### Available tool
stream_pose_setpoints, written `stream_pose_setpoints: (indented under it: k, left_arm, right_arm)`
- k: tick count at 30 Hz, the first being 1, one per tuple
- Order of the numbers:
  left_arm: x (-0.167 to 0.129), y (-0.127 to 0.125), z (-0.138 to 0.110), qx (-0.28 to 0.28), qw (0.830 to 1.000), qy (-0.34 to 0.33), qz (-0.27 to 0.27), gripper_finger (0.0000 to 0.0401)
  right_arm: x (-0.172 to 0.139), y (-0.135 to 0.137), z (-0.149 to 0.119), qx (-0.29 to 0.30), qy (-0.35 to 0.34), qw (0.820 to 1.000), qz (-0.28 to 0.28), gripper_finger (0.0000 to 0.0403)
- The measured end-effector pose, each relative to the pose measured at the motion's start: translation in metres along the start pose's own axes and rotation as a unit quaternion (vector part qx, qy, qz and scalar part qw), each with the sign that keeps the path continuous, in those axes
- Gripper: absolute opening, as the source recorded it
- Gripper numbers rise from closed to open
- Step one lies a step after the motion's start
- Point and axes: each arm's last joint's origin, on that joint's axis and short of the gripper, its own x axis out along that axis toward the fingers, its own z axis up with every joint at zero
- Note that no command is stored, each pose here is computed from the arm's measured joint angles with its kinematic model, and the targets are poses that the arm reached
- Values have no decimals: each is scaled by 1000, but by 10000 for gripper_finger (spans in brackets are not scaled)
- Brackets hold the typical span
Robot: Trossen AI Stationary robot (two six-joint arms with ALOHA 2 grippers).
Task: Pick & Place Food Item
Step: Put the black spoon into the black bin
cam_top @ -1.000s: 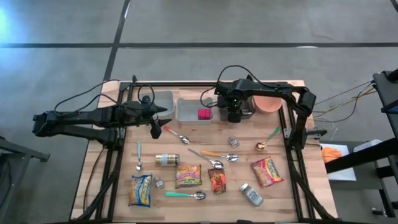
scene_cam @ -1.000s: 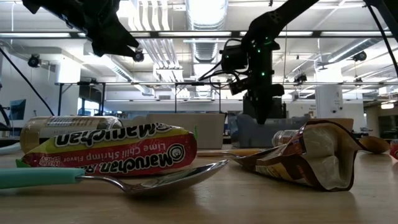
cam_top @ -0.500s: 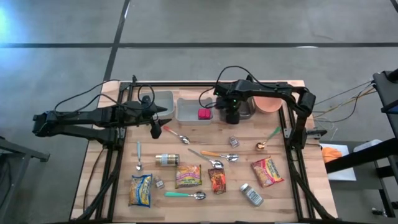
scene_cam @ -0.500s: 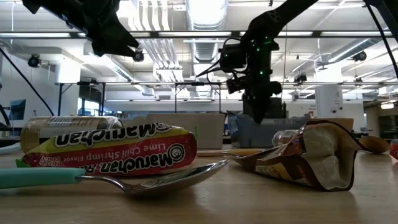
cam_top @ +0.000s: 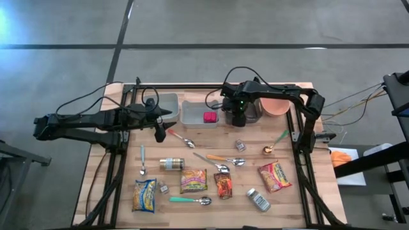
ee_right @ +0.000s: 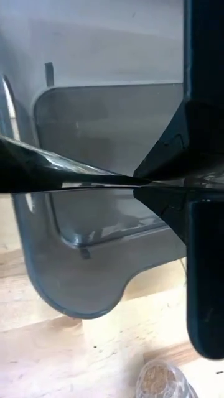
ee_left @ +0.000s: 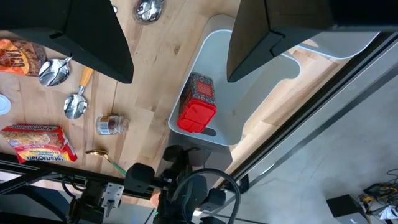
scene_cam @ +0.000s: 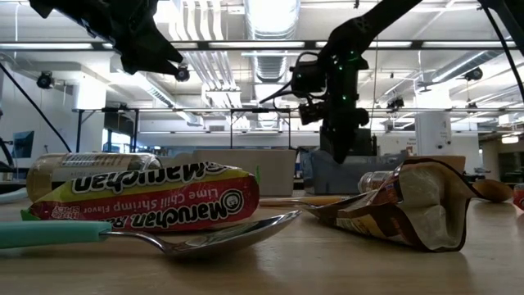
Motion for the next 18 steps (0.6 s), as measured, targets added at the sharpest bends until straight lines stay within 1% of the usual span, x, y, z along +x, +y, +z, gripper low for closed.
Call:
stream_pose_setpoints:
  k: [18]
  left_arm:
    - [0,0,0,5,1000,0,0,262]
  right_arm:
    - [7,-2,-10,8,23,1000,7,12]
